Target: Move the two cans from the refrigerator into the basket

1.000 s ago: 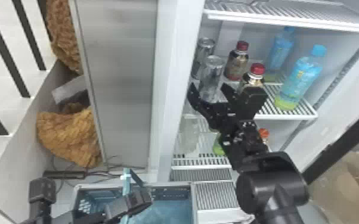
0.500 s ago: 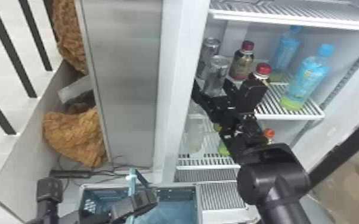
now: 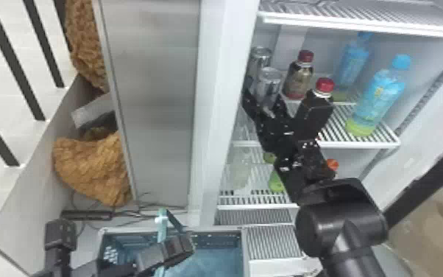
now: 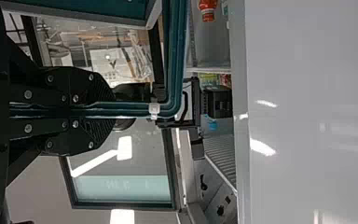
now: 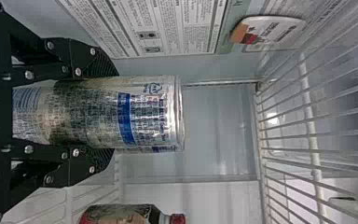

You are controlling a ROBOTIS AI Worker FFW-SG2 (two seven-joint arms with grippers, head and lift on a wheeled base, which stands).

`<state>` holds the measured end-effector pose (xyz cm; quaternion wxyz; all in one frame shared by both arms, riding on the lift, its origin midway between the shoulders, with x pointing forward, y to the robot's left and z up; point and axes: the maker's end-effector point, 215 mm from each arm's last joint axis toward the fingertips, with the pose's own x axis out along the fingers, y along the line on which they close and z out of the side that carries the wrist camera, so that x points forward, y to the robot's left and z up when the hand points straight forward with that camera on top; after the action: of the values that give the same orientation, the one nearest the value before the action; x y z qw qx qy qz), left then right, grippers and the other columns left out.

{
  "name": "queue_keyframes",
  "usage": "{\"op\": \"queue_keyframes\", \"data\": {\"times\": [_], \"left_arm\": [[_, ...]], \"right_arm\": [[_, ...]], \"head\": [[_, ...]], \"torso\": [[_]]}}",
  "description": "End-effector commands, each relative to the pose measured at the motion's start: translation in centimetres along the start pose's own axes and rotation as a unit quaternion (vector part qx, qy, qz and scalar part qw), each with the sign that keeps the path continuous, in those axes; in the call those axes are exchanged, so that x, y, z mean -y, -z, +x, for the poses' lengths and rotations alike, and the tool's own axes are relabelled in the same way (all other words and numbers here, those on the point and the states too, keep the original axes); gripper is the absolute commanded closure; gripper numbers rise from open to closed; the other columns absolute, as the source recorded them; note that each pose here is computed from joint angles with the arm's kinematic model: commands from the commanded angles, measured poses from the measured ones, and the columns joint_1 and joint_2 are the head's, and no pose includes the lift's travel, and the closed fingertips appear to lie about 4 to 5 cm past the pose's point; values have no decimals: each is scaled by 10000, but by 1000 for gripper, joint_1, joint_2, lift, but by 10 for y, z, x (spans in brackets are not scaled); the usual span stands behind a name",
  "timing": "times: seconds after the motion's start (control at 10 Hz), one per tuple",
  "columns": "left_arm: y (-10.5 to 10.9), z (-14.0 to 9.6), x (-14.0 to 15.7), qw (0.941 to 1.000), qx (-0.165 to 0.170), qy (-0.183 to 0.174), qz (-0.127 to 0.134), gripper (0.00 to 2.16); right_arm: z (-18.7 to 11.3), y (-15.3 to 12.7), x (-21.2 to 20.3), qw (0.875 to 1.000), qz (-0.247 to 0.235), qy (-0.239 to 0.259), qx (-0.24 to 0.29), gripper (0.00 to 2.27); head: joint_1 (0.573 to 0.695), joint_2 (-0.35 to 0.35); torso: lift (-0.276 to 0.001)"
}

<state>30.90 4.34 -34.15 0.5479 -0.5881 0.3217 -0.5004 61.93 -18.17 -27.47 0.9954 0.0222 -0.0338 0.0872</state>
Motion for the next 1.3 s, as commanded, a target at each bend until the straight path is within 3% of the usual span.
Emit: {"op": "queue_keyframes", "data": {"times": [0.0, 0.4, 0.9, 1.2], "left_arm": [[-1, 1, 0, 10000, -6, 5, 7, 1191], [0, 0, 1, 10000, 4, 8, 9, 1191], [-1, -1, 0, 10000, 31, 2, -7, 1191], [-1, 0, 0, 10000, 37, 16, -11, 1191]], "right_arm": [[-10, -4, -2, 10000, -26, -30, 28, 1194], [-48, -3, 0, 9999, 83, 32, -138, 1193], [-96, -25, -11, 9997, 232, -44, -112, 1193], [-124, -11, -16, 9986, 338, -73, -399, 1193]], "head": [[695, -165], [695, -177], [695, -192], [695, -201]], "torso": [[-31], [-31], [-31], [-31]]}}
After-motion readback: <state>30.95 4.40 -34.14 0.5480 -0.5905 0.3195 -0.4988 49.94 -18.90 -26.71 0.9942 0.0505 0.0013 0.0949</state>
